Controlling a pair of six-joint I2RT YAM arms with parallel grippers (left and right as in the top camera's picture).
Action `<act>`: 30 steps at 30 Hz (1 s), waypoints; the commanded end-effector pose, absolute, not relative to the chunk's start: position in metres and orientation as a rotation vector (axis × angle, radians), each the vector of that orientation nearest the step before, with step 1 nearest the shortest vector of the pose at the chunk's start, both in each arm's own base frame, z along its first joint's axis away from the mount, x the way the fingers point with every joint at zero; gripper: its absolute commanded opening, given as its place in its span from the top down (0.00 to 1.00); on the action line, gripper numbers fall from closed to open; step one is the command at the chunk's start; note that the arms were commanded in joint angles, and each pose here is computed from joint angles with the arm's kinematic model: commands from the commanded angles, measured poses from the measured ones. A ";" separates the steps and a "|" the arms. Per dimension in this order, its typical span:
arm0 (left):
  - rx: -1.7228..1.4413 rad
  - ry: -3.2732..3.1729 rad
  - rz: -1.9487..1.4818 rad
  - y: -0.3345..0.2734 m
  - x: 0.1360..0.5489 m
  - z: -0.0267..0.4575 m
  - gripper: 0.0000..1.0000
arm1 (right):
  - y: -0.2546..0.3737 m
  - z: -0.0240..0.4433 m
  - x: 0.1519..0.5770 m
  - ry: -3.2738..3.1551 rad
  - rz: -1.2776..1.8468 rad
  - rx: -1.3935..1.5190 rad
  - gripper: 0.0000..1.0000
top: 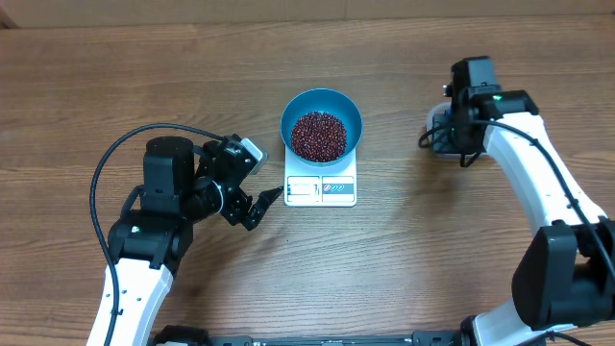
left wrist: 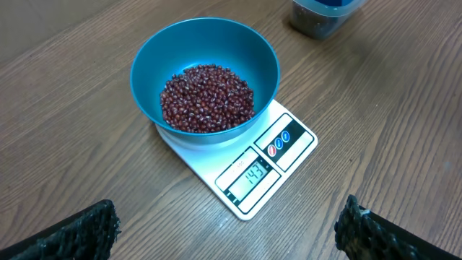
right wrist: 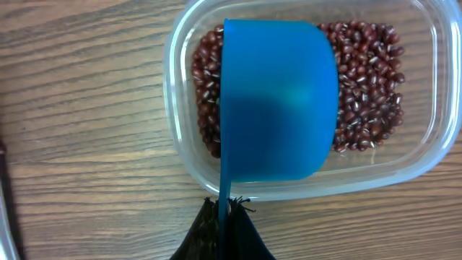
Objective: Scoop item into bowl and weigh 150g on scale
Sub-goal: 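Dip the scoop into the bean tub with the right gripper, then lift a small scoop of beans over the teal bowl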
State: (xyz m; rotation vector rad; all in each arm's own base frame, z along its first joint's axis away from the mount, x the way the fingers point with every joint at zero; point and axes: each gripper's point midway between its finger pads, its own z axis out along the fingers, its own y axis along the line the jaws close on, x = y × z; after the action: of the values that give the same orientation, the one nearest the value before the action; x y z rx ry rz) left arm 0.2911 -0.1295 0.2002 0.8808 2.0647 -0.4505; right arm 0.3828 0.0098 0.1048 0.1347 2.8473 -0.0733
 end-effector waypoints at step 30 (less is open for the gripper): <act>0.892 2.056 -0.437 -0.127 0.291 0.200 0.01 | -0.035 0.162 0.377 2.621 0.730 0.446 0.96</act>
State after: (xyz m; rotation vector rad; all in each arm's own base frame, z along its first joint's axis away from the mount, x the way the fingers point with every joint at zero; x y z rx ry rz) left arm 0.2911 -0.1295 0.2002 0.8808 2.0647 -0.4505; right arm 0.3729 -0.0389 0.1320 0.5324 2.6958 0.7198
